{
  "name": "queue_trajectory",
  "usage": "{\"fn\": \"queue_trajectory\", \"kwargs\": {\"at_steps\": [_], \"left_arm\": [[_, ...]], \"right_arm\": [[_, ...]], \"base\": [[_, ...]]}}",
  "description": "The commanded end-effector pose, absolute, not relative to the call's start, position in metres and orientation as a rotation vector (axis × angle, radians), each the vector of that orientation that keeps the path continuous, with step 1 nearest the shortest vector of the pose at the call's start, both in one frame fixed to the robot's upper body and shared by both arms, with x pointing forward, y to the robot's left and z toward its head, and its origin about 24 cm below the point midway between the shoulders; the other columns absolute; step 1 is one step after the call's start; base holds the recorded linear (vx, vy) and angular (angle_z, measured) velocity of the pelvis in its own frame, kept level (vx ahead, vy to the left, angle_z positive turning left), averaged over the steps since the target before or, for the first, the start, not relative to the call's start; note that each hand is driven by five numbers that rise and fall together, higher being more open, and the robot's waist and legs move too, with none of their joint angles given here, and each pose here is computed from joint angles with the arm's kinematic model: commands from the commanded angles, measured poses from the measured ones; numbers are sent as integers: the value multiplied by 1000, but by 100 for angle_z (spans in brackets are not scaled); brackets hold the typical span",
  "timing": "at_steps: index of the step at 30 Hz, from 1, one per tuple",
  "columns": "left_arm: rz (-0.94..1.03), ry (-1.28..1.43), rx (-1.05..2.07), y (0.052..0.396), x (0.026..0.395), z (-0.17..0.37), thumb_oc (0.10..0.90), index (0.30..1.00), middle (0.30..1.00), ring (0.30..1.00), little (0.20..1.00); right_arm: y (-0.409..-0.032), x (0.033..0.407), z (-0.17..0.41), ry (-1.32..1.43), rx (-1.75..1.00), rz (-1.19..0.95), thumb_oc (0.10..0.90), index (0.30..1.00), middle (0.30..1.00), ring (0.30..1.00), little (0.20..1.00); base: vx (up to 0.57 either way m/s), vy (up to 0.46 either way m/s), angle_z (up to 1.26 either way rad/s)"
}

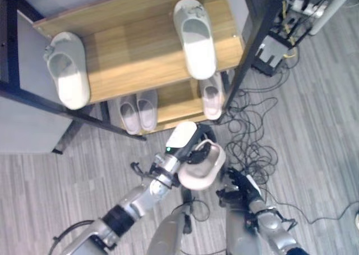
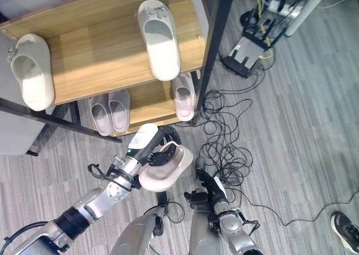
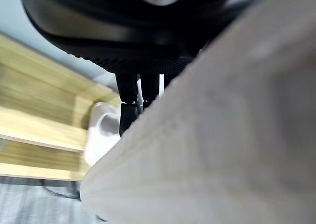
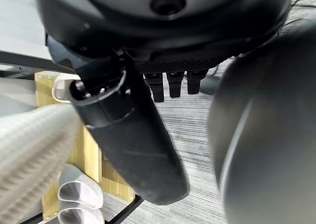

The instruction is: Arrange the slippers neatly on the shoe rack.

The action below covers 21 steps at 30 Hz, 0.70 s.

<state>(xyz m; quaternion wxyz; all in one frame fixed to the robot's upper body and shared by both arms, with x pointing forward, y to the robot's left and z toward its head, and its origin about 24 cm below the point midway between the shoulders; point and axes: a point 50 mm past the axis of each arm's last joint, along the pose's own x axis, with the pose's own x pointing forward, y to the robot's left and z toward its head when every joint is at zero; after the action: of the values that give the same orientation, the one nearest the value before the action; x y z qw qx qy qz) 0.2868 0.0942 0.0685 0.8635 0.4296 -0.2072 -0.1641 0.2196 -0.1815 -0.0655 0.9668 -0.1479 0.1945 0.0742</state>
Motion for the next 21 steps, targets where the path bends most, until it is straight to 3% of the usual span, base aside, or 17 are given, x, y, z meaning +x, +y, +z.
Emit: {"fn": "queue_trajectory", "kwargs": {"at_steps": [1, 9, 21], "left_arm": [[-389, -738, 751, 66, 265, 113, 400, 300, 300, 300, 300], [-374, -835, 738, 46, 270, 131, 400, 300, 300, 300, 300], [-164, -900, 840, 59, 283, 134, 400, 300, 300, 300, 300]], "right_arm": [[-172, 210, -60, 336, -330, 254, 800, 900, 900, 900, 900], [-168, 227, -47, 257, -465, 313, 800, 900, 900, 900, 900], [-152, 246, -25, 106, -485, 289, 800, 900, 900, 900, 900]], "base": [[126, -392, 98], [100, -272, 57], [20, 35, 9]]}}
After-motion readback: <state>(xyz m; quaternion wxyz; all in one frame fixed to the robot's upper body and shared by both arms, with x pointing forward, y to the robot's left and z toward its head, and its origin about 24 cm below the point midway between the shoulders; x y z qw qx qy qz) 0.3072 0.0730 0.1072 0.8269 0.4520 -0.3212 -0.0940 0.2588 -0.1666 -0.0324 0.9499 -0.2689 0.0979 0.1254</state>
